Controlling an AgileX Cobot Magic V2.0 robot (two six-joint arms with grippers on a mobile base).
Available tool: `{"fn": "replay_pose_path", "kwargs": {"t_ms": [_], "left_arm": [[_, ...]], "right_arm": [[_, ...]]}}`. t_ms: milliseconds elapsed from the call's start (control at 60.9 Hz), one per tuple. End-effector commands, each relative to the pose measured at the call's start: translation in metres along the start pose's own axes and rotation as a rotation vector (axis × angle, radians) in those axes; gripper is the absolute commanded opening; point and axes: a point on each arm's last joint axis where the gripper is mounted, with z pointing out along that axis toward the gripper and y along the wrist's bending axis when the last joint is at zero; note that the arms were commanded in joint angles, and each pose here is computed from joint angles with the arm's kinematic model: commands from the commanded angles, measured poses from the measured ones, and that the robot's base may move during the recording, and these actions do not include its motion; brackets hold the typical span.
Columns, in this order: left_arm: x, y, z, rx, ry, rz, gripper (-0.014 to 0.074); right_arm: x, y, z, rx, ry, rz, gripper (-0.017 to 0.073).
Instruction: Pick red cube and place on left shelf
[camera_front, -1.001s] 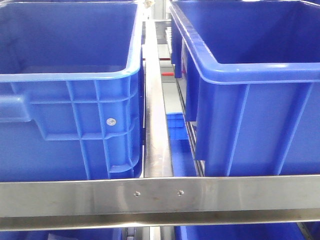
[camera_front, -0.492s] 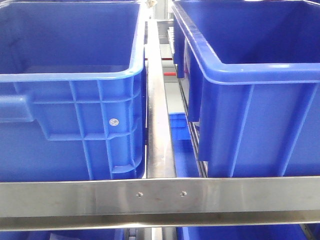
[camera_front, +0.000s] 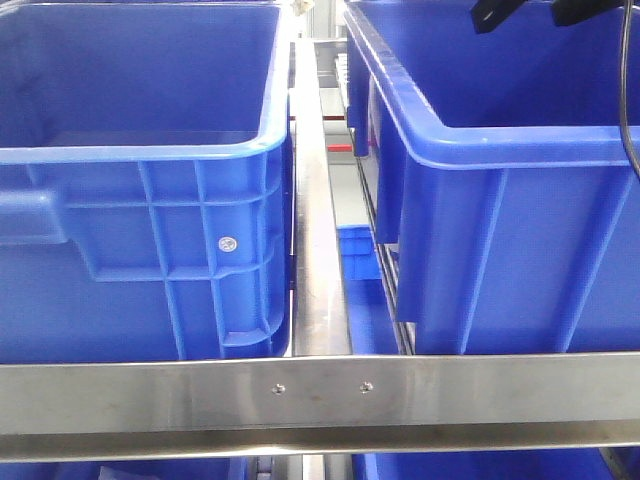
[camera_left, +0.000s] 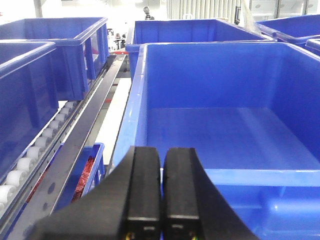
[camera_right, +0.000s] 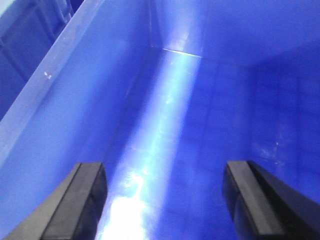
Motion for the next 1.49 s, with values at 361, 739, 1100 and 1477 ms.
{"fn": "replay_pose_path", "kwargs": {"t_ms": [361,739,1100,1477], "left_arm": [[0.0,0.0,-0.001,0.003,-0.073,0.0,0.0101],[0.0,0.0,-0.001,0.003,-0.073,0.0,0.0101],[0.0,0.0,-0.001,0.003,-0.073,0.0,0.0101],[0.0,0.0,-0.001,0.003,-0.073,0.0,0.0101]], "right_arm": [[-0.042,-0.002,-0.041,0.011,-0.257,-0.012,0.0028],[-0.055,-0.002,-0.071,0.013,-0.36,-0.012,0.0048],[-0.054,-0.002,-0.07,0.013,-0.345,-0.012,0.0048],[-0.052,-0.001,-0.07,-0.009,-0.326,0.081,0.0048]]}}
